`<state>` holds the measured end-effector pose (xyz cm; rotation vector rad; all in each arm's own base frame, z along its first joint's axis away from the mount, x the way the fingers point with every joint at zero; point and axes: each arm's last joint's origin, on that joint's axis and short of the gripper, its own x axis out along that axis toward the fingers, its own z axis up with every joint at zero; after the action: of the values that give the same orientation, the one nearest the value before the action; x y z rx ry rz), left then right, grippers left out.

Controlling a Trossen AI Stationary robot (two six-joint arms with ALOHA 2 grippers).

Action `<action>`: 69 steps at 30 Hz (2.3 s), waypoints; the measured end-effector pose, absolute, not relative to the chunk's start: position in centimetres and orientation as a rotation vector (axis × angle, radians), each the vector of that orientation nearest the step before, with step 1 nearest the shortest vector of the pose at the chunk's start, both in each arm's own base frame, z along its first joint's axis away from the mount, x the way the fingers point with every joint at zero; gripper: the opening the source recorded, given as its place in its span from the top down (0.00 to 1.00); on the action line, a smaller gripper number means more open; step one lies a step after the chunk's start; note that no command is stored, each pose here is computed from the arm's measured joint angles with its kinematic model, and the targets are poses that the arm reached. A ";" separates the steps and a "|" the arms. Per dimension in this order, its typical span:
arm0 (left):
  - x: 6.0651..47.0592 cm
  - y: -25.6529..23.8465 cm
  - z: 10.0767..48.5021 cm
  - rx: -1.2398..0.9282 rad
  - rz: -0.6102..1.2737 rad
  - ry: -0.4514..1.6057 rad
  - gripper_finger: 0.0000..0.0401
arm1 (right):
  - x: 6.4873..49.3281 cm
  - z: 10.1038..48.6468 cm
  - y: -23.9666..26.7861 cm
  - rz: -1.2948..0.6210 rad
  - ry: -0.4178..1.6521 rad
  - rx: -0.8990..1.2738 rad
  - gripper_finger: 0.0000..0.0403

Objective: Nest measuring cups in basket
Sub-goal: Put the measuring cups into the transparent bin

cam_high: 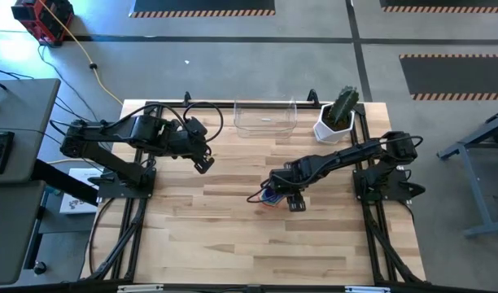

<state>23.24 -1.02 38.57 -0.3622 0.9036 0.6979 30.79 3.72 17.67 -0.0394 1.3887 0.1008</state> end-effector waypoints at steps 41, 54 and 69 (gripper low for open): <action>23.2 -1.0 38.6 -0.332 0.682 0.916 0.71 | 30.9 17.7 3.7 -0.011 1.376 0.091 0.70; 23.2 -0.9 38.6 -0.314 0.704 0.902 0.71 | 31.5 18.1 2.8 -0.085 1.309 0.132 0.70; 23.2 0.2 38.6 -0.345 0.754 0.893 0.71 | 32.2 26.1 -4.0 -0.317 0.982 0.146 0.70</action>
<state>23.25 0.21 38.61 -0.3447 0.8930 0.7536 32.24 -4.03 26.13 0.1463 0.9819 -0.3170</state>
